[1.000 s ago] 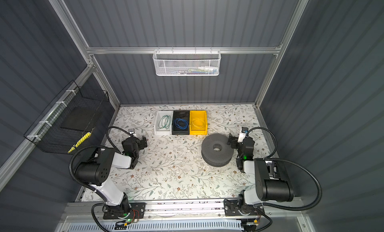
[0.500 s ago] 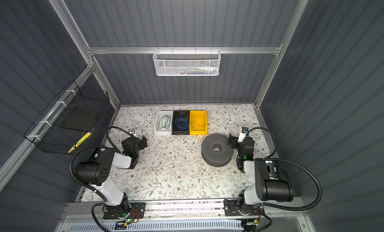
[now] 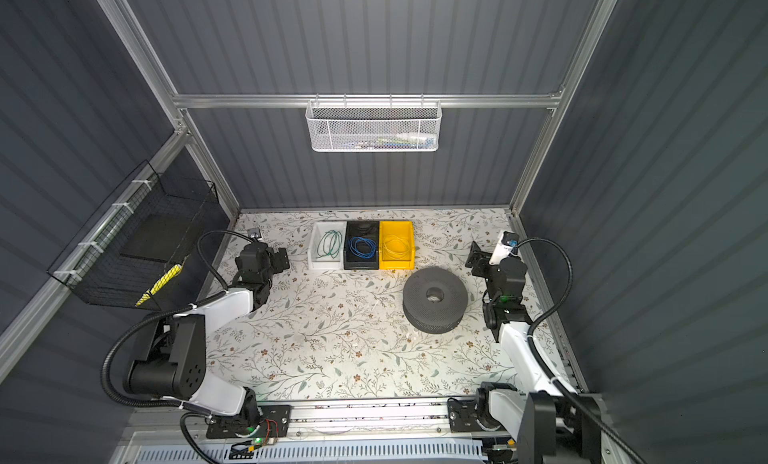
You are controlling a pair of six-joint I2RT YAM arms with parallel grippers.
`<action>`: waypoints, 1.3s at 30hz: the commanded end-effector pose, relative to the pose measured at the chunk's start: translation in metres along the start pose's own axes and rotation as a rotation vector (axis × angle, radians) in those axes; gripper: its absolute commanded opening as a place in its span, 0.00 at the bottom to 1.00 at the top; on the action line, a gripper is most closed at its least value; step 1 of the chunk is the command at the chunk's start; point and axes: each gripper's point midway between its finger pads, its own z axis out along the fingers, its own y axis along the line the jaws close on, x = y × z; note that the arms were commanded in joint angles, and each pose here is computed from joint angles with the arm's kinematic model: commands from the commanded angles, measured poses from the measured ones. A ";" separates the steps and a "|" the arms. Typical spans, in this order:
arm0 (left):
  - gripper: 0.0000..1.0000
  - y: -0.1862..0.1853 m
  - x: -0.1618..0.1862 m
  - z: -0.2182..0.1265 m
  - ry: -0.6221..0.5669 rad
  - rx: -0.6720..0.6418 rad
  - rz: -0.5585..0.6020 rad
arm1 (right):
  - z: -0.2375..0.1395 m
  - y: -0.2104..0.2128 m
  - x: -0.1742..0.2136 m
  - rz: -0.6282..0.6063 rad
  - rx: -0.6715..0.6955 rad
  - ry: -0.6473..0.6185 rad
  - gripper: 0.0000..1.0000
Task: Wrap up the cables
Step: 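Raise both arms and move the right gripper toward the grey spool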
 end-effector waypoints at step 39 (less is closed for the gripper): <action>1.00 -0.081 0.026 -0.083 0.359 0.366 -0.097 | -0.057 0.021 0.151 0.684 -0.310 0.669 0.61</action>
